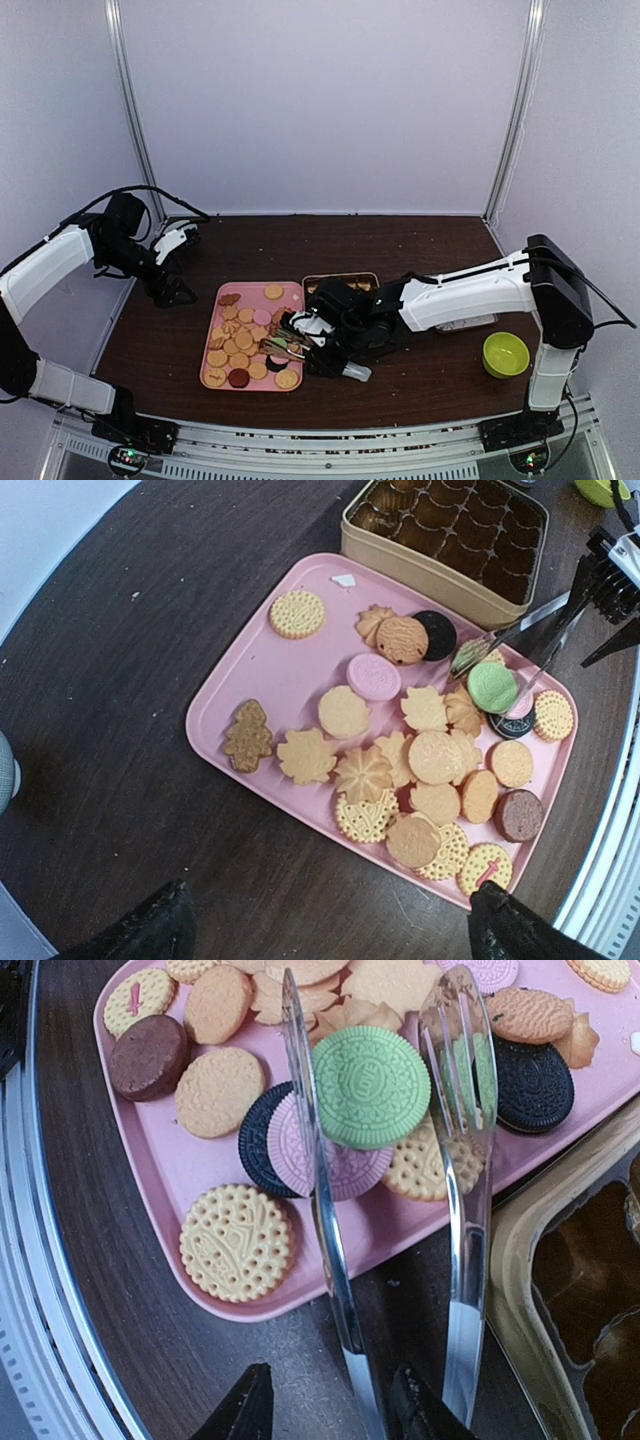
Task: Pack the cookies
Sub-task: Pick up the clamp from the plate.
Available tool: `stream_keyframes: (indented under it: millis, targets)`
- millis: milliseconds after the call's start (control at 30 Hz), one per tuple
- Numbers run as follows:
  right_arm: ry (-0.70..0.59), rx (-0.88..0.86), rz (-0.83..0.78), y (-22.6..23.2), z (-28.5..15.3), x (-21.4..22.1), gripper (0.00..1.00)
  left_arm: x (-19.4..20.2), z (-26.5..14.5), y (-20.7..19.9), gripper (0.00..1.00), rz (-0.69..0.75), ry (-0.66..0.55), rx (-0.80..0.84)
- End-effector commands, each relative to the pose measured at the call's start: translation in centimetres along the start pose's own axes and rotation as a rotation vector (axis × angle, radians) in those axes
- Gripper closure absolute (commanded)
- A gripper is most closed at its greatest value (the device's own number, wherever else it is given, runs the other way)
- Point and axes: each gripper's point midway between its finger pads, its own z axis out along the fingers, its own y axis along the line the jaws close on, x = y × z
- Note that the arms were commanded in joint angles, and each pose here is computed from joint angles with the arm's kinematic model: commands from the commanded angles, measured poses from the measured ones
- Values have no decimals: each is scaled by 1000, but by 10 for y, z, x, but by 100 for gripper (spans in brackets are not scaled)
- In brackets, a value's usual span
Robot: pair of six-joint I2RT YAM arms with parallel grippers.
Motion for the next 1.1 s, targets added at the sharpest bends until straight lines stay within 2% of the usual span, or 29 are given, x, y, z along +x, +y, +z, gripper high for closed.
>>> stream_keyframes:
  millis: [0,267,367,467,667,900,1067]
  targets:
    - [-12,20,-26,-4,-17,-3,59,-8,-5,-3,2,24,-21,-1]
    - [113,-7,-24,-9,5,29,63,-13,-8,-1,2,28,-14,-1]
    - [124,0,-22,-11,8,36,66,-14,-8,0,2,35,-13,-1]
    - [119,7,-23,-12,7,36,75,-15,-9,-1,2,37,-19,2]
    - [102,44,-69,-7,-3,29,100,-20,-11,-4,2,46,-33,7]
    - [68,83,-104,-4,-18,20,100,-18,-18,-15,3,78,-26,27]
    - [27,81,-152,12,-43,0,100,-14,-24,-37,3,149,-16,77]
